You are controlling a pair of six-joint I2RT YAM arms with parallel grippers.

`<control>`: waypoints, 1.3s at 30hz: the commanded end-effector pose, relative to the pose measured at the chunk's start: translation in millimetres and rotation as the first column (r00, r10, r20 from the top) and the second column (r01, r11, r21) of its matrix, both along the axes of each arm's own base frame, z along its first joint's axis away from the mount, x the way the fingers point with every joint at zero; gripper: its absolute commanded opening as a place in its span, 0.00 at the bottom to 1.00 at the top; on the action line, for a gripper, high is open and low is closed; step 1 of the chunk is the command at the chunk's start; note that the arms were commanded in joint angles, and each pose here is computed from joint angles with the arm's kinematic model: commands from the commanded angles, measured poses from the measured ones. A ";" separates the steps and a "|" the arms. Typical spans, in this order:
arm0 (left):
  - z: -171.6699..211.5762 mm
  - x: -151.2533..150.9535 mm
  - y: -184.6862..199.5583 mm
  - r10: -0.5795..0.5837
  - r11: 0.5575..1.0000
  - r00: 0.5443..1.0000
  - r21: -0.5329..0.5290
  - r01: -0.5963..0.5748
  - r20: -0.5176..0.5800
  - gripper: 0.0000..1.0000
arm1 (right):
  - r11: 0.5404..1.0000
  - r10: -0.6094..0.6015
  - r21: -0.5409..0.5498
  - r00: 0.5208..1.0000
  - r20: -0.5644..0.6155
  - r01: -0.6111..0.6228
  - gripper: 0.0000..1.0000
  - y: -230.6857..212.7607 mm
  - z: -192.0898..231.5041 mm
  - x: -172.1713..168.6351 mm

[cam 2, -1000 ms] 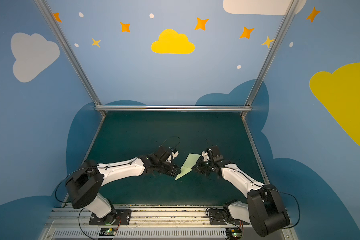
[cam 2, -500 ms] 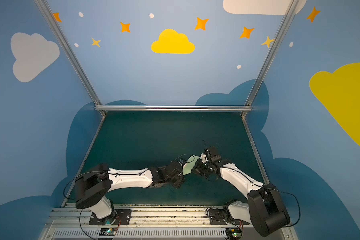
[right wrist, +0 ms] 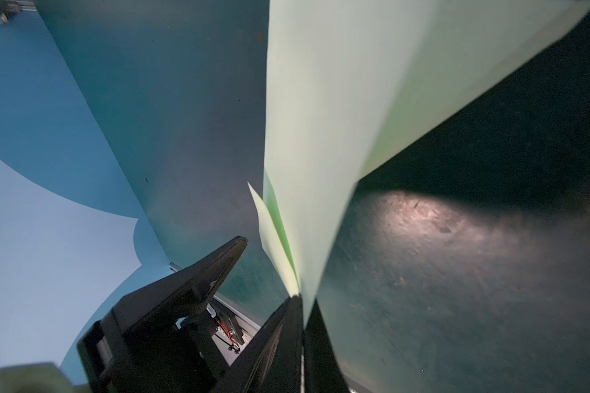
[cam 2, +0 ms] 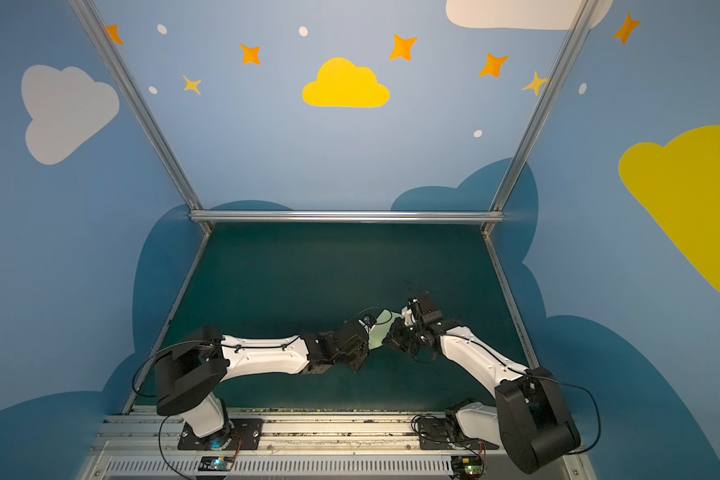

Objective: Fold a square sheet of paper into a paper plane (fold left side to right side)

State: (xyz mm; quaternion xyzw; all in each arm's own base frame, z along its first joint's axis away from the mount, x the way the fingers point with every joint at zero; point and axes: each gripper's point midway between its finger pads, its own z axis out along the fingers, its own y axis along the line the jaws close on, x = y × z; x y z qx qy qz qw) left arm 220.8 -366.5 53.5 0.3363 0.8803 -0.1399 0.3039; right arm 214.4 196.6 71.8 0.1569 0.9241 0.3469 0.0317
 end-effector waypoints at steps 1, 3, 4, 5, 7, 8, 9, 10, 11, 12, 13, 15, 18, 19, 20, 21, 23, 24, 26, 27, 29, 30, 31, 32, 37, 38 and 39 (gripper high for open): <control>-3.1 1.6 -5.2 -0.022 1.000 1.000 0.020 0.021 0.019 0.54 | 1.000 0.006 0.008 1.000 0.005 -0.006 0.00 3.5 4.0 1.4; -4.9 1.7 -6.1 -0.026 0.999 0.999 0.024 0.026 0.020 0.54 | 1.000 0.004 0.011 1.000 0.006 -0.004 0.00 3.6 4.2 1.8; -5.3 1.7 -6.6 -0.028 0.999 0.999 0.024 0.027 0.022 0.53 | 1.000 0.005 0.012 1.000 0.007 -0.005 0.00 3.9 4.6 1.8; -6.8 2.0 -6.4 -0.031 0.999 0.999 0.029 0.030 0.024 0.52 | 1.000 0.006 0.012 1.000 0.007 -0.006 0.00 3.7 4.3 1.8; -9.0 2.9 -5.9 -0.032 0.999 0.999 0.039 0.031 0.028 0.48 | 1.000 0.005 0.014 1.000 0.005 -0.005 0.00 4.0 4.5 1.9; -9.4 3.2 -5.6 -0.031 0.999 0.999 0.042 0.030 0.030 0.47 | 1.000 0.007 0.014 1.000 0.004 -0.007 0.00 4.3 4.2 1.6; -9.8 3.5 -5.3 -0.031 0.999 0.999 0.044 0.030 0.032 0.45 | 1.000 0.005 0.013 1.000 0.003 -0.005 0.00 4.0 3.9 1.6; -9.7 3.5 -5.5 -0.033 0.998 0.999 0.045 0.031 0.034 0.42 | 1.000 0.006 0.013 1.000 0.005 -0.006 0.00 4.1 3.8 1.6; -10.9 3.2 -4.8 -0.036 0.998 0.999 0.049 0.034 0.032 0.39 | 1.000 0.007 0.013 1.000 0.004 -0.007 0.00 4.1 3.6 1.6; -10.4 3.2 -4.9 -0.036 0.998 0.999 0.049 0.035 0.034 0.37 | 1.000 0.006 0.014 1.000 0.003 -0.006 0.00 4.2 3.5 1.8; -10.5 3.1 -4.7 -0.038 0.998 0.999 0.050 0.036 0.033 0.33 | 1.000 0.007 0.014 1.000 0.003 -0.007 0.00 4.2 2.7 1.5; -10.0 1.9 -5.7 -0.047 0.998 0.998 0.048 0.046 0.030 0.30 | 1.000 0.008 0.017 1.000 0.001 -0.008 0.00 5.0 2.6 1.6; -12.6 -0.1 -5.9 -0.057 0.997 0.998 0.055 0.056 0.020 0.22 | 1.000 0.007 0.018 1.000 0.000 -0.007 0.00 5.1 1.9 2.6; -13.2 -0.8 -6.2 -0.060 0.997 0.998 0.054 0.059 0.016 0.20 | 1.000 0.008 0.017 1.000 -0.002 -0.008 0.00 5.5 1.4 2.2; -12.8 -1.1 -6.9 -0.062 0.997 0.998 0.051 0.061 0.014 0.20 | 1.000 0.007 0.019 1.000 -0.002 -0.007 0.00 5.4 1.4 2.8; -13.4 -1.4 -6.9 -0.065 0.997 0.998 0.053 0.064 0.012 0.17 | 1.000 0.009 0.019 1.000 -0.004 -0.009 0.00 5.9 0.9 2.8; -13.8 -2.5 -8.4 -0.072 0.996 0.997 0.052 0.071 0.007 0.15 | 1.000 0.008 0.018 1.000 -0.006 -0.008 0.00 5.7 0.1 2.9; -14.4 -2.7 -8.6 -0.074 0.996 0.997 0.053 0.073 0.003 0.12 | 1.000 0.009 0.018 1.000 -0.006 -0.009 0.00 5.9 -0.3 3.0; -14.0 -3.7 -10.3 -0.081 0.995 0.997 0.052 0.081 -0.004 0.09 | 1.000 0.010 0.014 1.000 -0.006 -0.010 0.00 5.6 -0.8 3.5; -13.5 -4.3 -11.2 -0.086 0.995 0.996 0.053 0.086 -0.007 0.06 | 1.000 0.010 0.012 1.000 -0.008 -0.010 0.00 5.1 -1.7 3.8; -11.8 -5.7 -12.8 -0.096 0.994 0.995 0.048 0.096 -0.013 0.04 | 1.000 0.013 0.012 1.000 -0.009 -0.013 0.00 5.2 -1.8 4.5; -10.5 -6.4 -13.9 -0.101 0.994 0.995 0.045 0.102 -0.016 0.04 | 1.000 0.014 0.010 1.000 -0.008 -0.014 0.00 5.1 -1.9 5.1; -10.1 -6.9 -14.3 -0.105 0.993 0.994 0.046 0.106 -0.018 0.04 | 1.000 0.014 0.009 1.000 -0.010 -0.014 0.00 4.6 -2.3 5.2; -9.7 -6.6 -13.9 -0.104 0.993 0.994 0.048 0.105 -0.017 0.04 | 1.000 0.014 0.009 1.000 -0.010 -0.014 0.00 4.2 -1.8 6.2; -8.1 0.0 -7.9 -0.081 0.994 0.996 0.076 0.080 0.021 0.38 | 1.000 0.012 0.014 1.000 -0.003 -0.012 0.00 2.9 2.1 8.0; -9.2 0.7 -6.4 -0.081 0.993 0.996 0.083 0.078 0.026 0.42 | 1.000 0.012 0.017 1.000 -0.001 -0.012 0.00 2.7 3.2 8.2; -9.5 1.0 -5.8 -0.084 0.993 0.996 0.090 0.081 0.032 0.45 | 1.000 0.014 0.019 1.000 0.000 -0.014 0.00 2.9 4.2 8.3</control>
